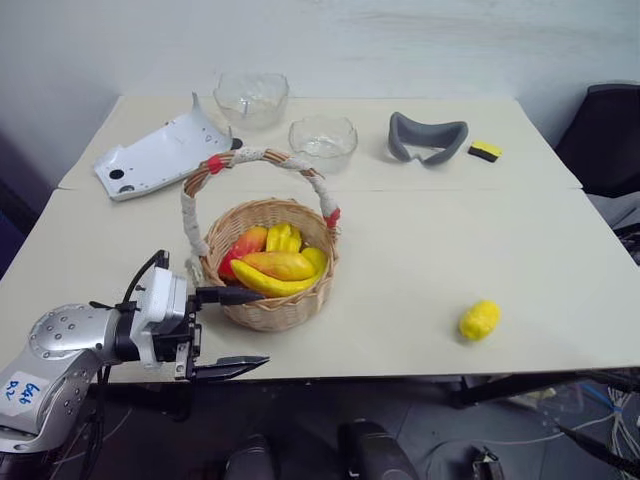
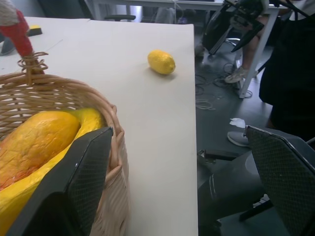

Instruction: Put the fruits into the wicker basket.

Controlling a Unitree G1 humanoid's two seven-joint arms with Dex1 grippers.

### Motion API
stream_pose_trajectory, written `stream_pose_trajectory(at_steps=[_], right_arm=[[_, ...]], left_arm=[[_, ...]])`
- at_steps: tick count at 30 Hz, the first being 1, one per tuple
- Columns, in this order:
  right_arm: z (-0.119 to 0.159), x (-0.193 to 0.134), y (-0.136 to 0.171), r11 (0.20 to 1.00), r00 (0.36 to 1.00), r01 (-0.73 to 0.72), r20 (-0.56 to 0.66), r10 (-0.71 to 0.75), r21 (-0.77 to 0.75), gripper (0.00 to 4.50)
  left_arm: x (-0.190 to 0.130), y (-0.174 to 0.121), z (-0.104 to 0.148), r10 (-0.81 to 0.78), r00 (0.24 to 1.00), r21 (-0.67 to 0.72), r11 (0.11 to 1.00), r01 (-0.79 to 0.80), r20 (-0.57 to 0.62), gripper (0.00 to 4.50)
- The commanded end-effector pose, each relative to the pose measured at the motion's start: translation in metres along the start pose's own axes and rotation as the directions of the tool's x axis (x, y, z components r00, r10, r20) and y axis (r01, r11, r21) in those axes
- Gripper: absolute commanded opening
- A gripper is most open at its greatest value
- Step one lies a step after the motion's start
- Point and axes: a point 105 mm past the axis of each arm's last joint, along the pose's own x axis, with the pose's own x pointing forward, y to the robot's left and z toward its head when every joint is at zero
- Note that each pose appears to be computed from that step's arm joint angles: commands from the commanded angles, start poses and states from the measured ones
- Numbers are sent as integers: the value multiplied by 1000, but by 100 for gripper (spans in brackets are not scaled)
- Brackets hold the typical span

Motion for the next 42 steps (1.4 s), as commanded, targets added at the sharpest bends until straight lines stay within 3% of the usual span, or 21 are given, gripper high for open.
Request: stream_pose_trajectory(at_steps=[1, 11, 19, 22, 27, 28, 30, 32, 37, 42], right_arm=[[31, 22, -29, 993, 996, -88, -4, 88, -83, 448], [66, 103, -77, 885, 952, -305, -123, 279, -352, 448], [58, 117, -84, 835, 875, -469, -279, 395, -289, 448], [63, 119, -90, 839, 873, -472, -277, 401, -272, 389], [76, 114, -89, 822, 856, -511, -228, 463, -251, 224], [88, 115, -85, 810, 855, -519, -179, 487, -274, 198], [130, 126, -77, 809, 858, -486, -2, 514, -329, 188], [179, 132, -53, 788, 777, -529, 193, 599, -315, 188], [273, 144, -10, 728, 562, -611, 479, 675, -309, 188], [331, 180, -11, 830, 585, -528, 634, 507, -177, 188]], left_arm=[[0, -4, 2, -46, 999, -6, 999, 46, -16, 450], [5, -4, 1, -29, 999, 2, 1000, 29, -19, 450], [4, -6, 2, 1, 1000, 10, 1000, -1, -20, 450], [3, -5, 3, 14, 1000, 15, 1000, -14, -18, 450], [-1, -3, 5, 60, 998, 29, 998, -60, -11, 450], [-3, -5, 5, 66, 998, 26, 997, -66, -16, 450], [-6, -10, 4, 70, 997, 16, 997, -70, -22, 450], [-10, -12, 6, 109, 994, 6, 994, -109, -11, 450], [-30, -17, 2, 273, 962, -51, 961, -272, 14, 450], [-56, -16, -7, 478, 878, -89, 876, -474, 26, 450]])
